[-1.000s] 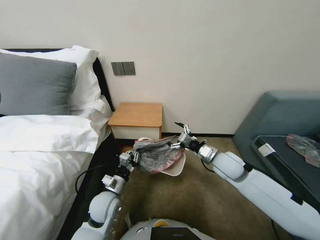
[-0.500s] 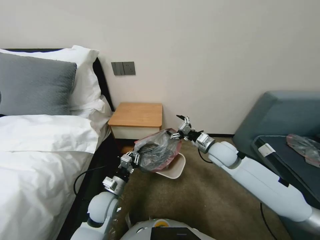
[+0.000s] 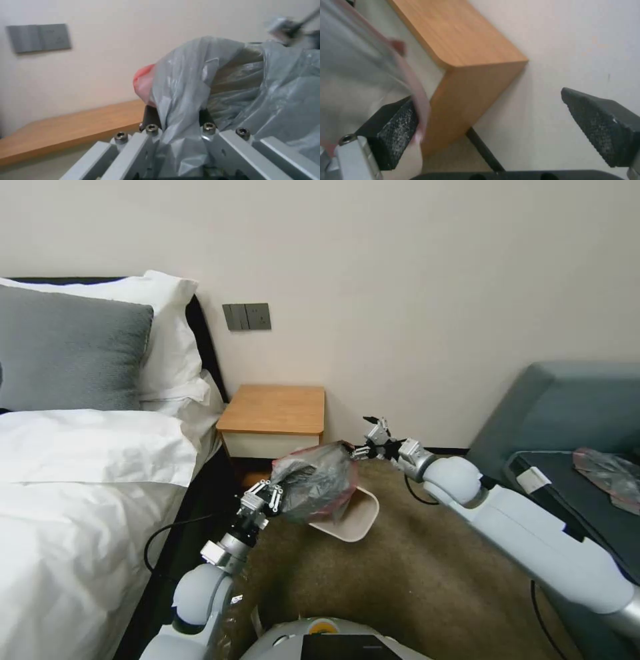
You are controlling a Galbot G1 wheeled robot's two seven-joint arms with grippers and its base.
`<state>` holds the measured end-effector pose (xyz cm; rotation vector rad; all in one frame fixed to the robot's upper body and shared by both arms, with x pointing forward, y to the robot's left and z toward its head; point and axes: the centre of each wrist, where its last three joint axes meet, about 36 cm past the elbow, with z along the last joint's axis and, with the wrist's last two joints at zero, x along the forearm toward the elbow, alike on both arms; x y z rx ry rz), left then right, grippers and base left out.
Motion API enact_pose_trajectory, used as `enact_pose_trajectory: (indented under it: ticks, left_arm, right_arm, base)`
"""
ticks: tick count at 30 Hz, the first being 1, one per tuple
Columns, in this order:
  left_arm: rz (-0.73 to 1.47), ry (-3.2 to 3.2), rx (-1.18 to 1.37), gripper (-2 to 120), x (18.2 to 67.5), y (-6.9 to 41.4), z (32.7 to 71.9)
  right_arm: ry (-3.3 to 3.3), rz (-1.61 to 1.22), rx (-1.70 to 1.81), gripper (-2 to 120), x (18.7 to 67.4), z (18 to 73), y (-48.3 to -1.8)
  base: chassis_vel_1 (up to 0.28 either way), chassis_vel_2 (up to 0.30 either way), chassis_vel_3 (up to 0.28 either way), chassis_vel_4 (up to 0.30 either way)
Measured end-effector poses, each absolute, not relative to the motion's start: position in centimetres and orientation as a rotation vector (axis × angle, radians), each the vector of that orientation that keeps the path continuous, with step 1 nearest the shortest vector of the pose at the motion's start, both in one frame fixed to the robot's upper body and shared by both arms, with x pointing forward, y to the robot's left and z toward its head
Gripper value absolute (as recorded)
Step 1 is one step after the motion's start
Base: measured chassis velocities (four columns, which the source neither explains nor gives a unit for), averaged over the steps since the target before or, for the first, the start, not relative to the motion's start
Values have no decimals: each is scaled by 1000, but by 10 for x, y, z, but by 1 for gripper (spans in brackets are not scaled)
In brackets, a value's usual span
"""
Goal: Pick up the garbage bag from the table and place it over the trash can.
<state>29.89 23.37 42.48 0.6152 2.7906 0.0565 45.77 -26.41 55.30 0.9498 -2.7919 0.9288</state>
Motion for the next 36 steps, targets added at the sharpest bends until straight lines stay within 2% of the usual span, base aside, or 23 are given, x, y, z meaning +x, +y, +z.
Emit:
enact_pose_trajectory:
  ticks: [10,27,31,34,35,36]
  left_arm:
    - [-90,2901,409,5,303,241,429]
    - [-251,3014,246,5,303,239,427]
    - [-278,3031,200,5,303,237,424]
    - [-358,3042,183,5,303,233,425]
    - [-358,3042,183,5,303,233,425]
    - [-368,3042,180,5,304,233,426]
  right_arm:
    - [-2780,926,928,100,431,552,-282]
    - [-2929,693,1031,100,365,587,-261]
    - [-2973,472,1056,100,342,592,-243]
    - [-2901,-176,1085,100,310,594,-213]
    - [-2901,-176,1085,100,310,594,-213]
    - [-2856,-327,1071,100,305,593,-207]
  base:
    - [0,0,0,0]
    - [0,0,0,0]
    - [0,0,0,0]
    - [0,0,0,0]
    - [0,0,0,0]
    - [0,0,0,0]
